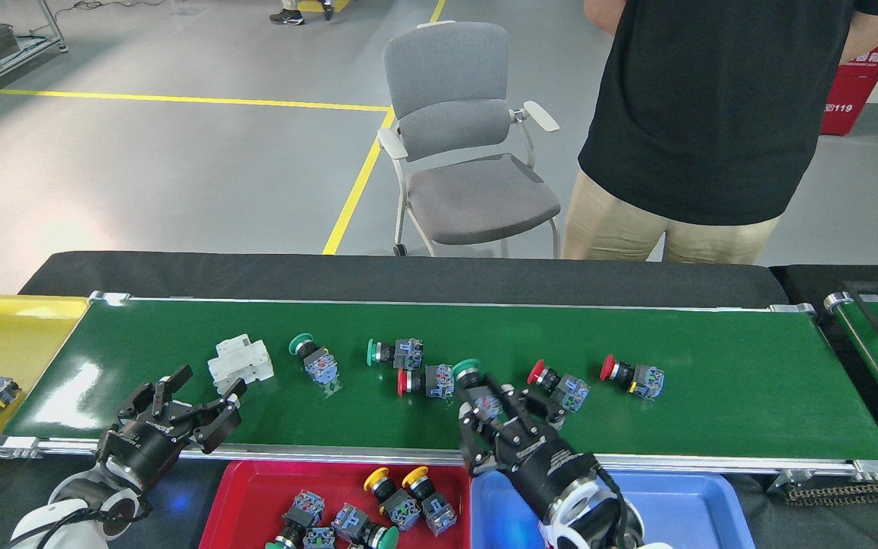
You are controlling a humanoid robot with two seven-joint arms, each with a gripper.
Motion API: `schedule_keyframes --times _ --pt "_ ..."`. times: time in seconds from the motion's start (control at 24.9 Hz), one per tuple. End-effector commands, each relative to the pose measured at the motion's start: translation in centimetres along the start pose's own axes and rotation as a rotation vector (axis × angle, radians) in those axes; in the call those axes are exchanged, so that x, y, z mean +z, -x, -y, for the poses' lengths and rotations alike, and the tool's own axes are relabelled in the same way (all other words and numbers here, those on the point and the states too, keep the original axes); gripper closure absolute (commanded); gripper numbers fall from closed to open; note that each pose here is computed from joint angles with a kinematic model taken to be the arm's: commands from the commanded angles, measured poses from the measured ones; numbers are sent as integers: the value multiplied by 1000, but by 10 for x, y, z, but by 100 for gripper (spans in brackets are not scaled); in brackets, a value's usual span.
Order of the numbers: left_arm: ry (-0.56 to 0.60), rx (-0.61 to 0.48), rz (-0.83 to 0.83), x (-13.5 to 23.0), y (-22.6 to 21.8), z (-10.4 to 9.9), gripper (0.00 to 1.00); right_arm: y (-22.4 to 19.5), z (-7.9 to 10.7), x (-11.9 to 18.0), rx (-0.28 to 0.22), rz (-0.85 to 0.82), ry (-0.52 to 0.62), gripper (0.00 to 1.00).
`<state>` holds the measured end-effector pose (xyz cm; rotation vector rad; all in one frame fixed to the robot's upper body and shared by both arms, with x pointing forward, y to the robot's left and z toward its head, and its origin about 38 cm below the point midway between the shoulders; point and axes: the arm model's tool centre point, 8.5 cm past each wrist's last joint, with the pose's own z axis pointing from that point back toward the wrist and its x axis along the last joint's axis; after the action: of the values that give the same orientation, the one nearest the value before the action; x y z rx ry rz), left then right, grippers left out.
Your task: Pick switch part from conveyor to tray
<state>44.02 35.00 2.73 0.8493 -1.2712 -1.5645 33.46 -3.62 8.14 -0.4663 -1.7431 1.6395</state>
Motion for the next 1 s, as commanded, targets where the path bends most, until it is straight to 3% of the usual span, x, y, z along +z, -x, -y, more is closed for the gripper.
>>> schedule_keyframes --times 0.0,0.04,0.2,0.24,0.32,0.44,0.52,0.6,0.76,0.88,0.96 --pt "-22 -17 -16 -5 8 -13 0 -31 -2 -5 17 135 -15 39" --pt "-16 -22 -15 -8 6 -13 0 -40 -8 -6 15 160 -35 0" --pt "-35 -72 -117 -21 2 -8 7 -45 -10 -7 8 159 -40 0" --pt "-40 -101 -152 -27 0 -6 18 -43 -7 -9 6 140 -33 0" --pt "-63 -138 -202 -34 0 -5 30 -31 1 -10 8 86 -16 0" --pt "-119 -152 -219 -34 3 -3 56 19 37 -3 14 -104 79 0" --pt "-150 -147 -173 -32 1 -5 80 62 55 15 -1 -270 135 0" --pt "-149 -122 -119 -30 -4 -2 88 101 65 40 -14 -424 168 0" --pt "-181 -130 -78 -27 -15 -5 90 164 67 107 -24 -699 239 0" --pt "-254 -170 -47 -19 -23 -23 90 172 47 152 3 -784 251 0" --pt "-306 -205 -1 -9 -32 -37 90 164 28 179 16 -802 202 0"
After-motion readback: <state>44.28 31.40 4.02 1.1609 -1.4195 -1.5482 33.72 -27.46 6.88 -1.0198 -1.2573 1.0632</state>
